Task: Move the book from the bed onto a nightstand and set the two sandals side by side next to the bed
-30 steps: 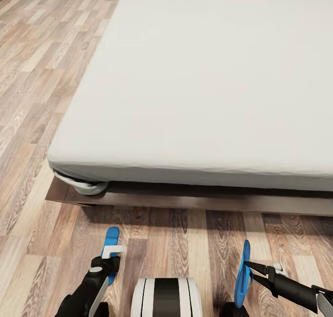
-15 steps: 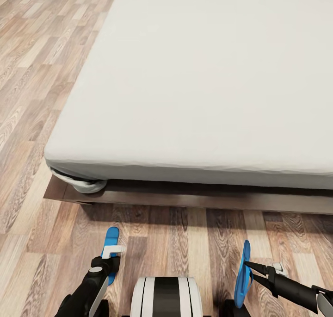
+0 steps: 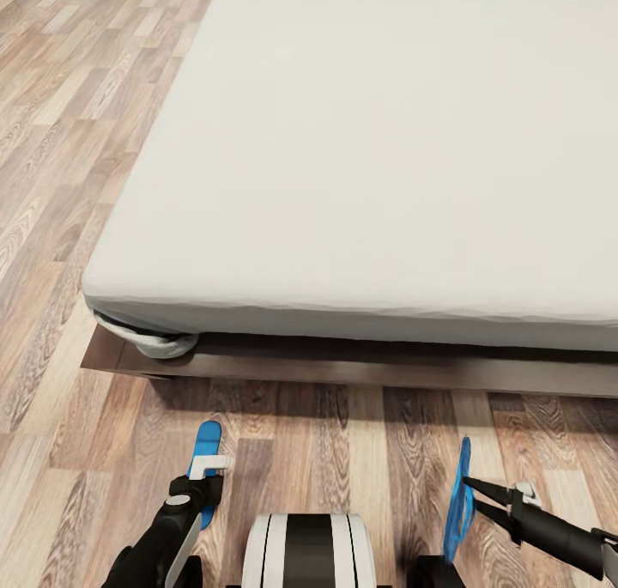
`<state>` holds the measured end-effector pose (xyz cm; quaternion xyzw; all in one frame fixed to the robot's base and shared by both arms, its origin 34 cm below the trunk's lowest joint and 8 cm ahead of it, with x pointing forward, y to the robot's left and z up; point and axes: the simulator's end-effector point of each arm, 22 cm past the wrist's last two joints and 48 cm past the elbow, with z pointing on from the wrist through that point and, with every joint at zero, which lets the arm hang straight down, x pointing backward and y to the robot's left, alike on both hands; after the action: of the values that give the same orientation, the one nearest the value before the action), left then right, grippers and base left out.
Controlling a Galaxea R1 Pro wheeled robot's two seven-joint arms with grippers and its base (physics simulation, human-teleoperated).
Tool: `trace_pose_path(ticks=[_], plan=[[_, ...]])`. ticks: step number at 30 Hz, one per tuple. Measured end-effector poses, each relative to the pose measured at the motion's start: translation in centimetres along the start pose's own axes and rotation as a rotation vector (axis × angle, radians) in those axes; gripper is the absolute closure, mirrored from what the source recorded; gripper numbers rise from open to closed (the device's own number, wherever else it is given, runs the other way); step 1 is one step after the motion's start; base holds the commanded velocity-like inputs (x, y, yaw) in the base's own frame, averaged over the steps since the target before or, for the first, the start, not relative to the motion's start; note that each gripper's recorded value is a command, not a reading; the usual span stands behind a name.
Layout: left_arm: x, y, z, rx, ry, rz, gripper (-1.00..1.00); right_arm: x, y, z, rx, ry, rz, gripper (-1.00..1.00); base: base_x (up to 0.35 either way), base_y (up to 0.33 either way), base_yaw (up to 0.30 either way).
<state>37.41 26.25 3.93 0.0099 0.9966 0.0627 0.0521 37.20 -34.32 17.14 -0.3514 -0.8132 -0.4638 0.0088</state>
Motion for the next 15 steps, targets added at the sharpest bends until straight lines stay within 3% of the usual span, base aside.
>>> trace_pose_path(ticks=[4, 15], plan=[[0.0, 0.0, 0.0, -0.001, 0.000, 0.000, 1.00, 0.0, 2.1, -0.5, -0.098, 0.001, -0.003, 1.00, 0.000, 0.000, 0.000], [0.6, 0.0, 0.3, 0.000, 0.012, 0.001, 1.00, 0.1, 1.8, -0.4, -0.099, 0.004, 0.004, 1.00, 0.000, 0.000, 0.000]])
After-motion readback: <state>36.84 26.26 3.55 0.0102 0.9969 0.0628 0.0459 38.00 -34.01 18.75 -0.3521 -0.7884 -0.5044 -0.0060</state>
